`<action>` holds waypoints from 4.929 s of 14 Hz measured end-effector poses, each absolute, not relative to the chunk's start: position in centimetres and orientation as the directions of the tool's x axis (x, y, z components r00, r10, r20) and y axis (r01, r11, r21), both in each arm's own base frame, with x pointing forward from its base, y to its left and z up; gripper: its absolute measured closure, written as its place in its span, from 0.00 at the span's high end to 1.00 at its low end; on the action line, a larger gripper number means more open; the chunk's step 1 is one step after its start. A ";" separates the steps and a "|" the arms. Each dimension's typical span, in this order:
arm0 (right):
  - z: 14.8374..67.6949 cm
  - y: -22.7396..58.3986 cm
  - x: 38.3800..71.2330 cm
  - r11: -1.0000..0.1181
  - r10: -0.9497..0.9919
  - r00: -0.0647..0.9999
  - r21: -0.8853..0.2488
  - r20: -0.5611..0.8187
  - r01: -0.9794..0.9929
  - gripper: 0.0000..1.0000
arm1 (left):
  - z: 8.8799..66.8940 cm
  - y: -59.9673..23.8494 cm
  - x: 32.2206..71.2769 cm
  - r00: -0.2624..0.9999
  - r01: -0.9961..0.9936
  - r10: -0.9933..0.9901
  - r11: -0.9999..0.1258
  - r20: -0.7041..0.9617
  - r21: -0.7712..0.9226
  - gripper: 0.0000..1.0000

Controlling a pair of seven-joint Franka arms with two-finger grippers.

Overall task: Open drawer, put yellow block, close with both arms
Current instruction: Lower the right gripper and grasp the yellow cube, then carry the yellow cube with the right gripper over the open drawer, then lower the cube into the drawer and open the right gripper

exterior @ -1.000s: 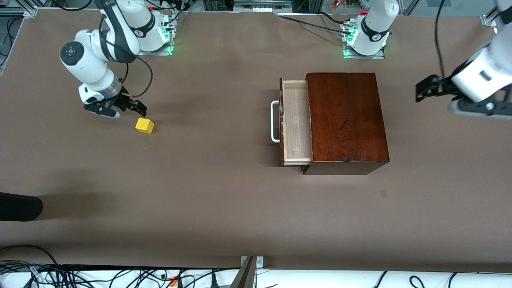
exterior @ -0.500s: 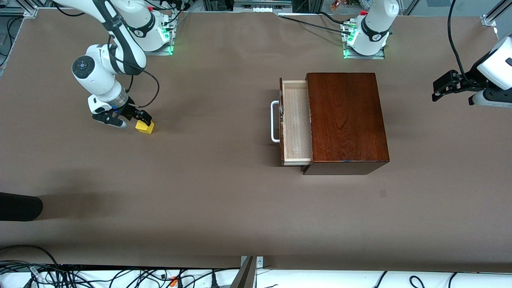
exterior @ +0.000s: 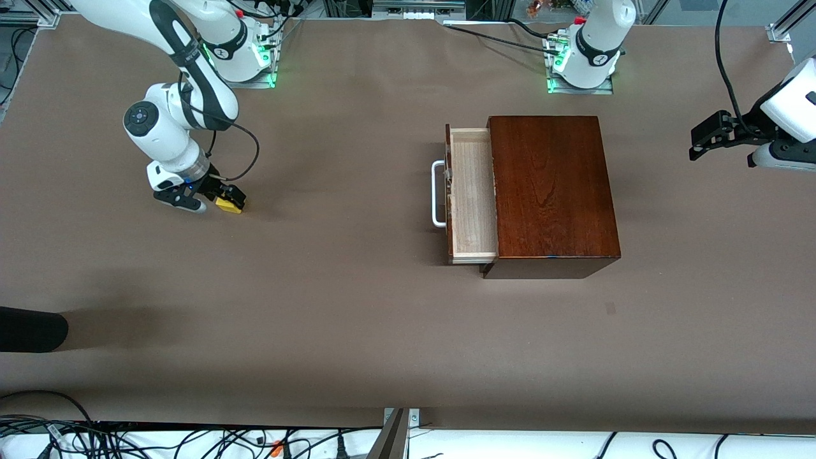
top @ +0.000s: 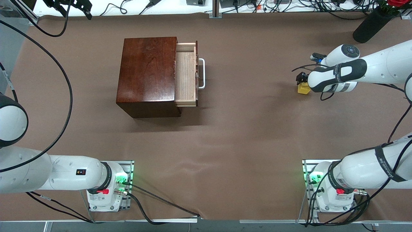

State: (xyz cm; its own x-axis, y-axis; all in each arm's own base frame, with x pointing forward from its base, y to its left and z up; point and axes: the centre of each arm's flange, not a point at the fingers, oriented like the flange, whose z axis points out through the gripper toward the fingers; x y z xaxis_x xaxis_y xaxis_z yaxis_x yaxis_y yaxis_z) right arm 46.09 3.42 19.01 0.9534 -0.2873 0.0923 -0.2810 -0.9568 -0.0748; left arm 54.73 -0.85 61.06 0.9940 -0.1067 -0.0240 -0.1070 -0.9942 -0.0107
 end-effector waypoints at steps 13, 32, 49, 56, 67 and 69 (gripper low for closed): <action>35.4 5.4 53.0 -0.980 -0.192 0.980 -0.049 -0.049 -0.194 0.56 | 61.1 -1.5 54.7 0.992 -0.122 -0.122 -0.992 -0.024 -0.011 1.00; 52.0 47.8 47.7 -0.856 -0.509 0.855 -0.046 -0.098 -0.514 0.56 | 61.3 -2.4 54.6 0.990 -0.140 -0.140 -0.990 -0.020 -0.012 1.00; 36.7 60.9 47.4 -0.077 -0.980 0.073 0.011 -0.185 -0.997 0.56 | 61.3 -2.6 54.5 0.989 -0.144 -0.144 -0.989 -0.022 -0.012 1.00; 33.7 62.5 46.9 -0.034 -0.978 0.032 0.005 -0.207 -0.999 0.56 | 61.3 -2.5 54.4 0.990 -0.142 -0.141 -0.990 -0.028 -0.011 1.00; 32.1 62.7 46.3 -0.029 -0.988 0.021 0.050 -0.150 -0.998 1.00 | 61.3 -2.4 54.4 0.990 -0.141 -0.140 -0.990 -0.030 -0.011 1.00; 35.2 61.9 46.8 -0.024 -0.990 0.016 0.051 -0.142 -0.998 1.00 | 61.3 -2.4 54.4 0.990 -0.140 -0.140 -0.990 -0.030 -0.011 1.00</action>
